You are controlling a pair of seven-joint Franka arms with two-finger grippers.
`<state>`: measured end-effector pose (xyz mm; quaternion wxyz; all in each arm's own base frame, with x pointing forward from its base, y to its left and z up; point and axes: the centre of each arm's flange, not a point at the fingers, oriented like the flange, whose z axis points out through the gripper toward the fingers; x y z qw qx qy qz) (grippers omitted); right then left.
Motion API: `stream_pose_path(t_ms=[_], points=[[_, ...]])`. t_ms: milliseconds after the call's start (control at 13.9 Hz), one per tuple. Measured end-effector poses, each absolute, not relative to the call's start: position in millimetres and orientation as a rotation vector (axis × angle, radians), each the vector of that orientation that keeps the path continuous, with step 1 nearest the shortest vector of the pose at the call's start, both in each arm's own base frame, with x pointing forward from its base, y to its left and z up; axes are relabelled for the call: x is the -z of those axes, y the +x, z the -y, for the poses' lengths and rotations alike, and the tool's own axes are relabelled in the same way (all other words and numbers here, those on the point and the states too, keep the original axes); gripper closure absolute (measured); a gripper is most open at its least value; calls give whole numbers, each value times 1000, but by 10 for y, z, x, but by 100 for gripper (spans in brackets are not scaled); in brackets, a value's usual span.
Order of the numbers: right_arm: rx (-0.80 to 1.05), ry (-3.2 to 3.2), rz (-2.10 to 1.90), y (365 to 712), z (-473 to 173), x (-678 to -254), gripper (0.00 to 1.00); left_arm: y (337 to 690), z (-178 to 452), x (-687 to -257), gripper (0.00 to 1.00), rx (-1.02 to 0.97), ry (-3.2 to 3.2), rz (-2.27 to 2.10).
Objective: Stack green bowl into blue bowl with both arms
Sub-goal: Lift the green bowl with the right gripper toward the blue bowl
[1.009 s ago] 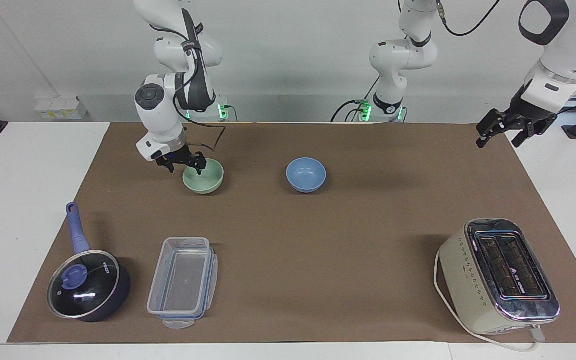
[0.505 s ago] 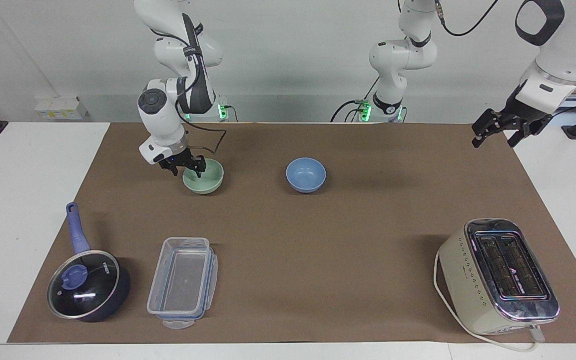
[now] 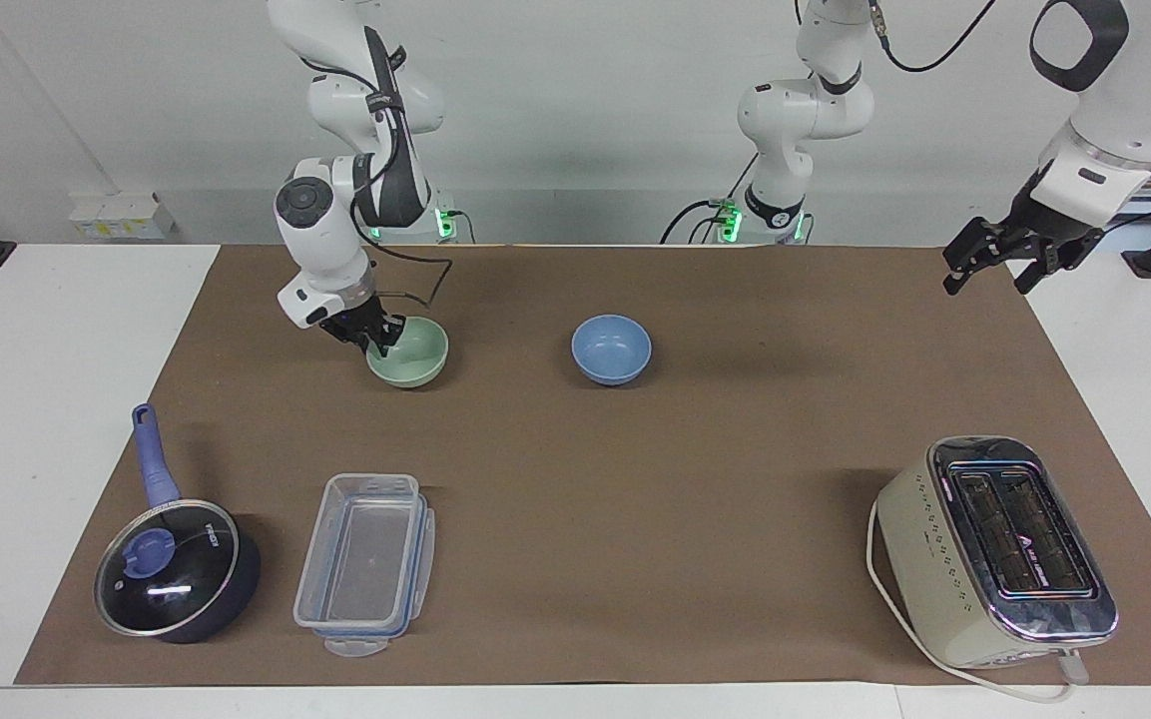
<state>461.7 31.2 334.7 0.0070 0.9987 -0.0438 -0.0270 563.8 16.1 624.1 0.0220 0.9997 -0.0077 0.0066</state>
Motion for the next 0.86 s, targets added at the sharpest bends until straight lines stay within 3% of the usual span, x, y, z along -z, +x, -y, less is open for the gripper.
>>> stream_pose_path(t_ms=[216,505,865], points=[[100,3147,124,4663,-483,-3597,96,5638,-161,-6240,0,-20,3097,24],[96,3201,87,4663,-1281,-4065,96,5637,-161,-6240,0,-19,3097,24],[88,3302,145,4482,-2222,-4313,96,5637,-161,-6240,0,-19,3097,24]])
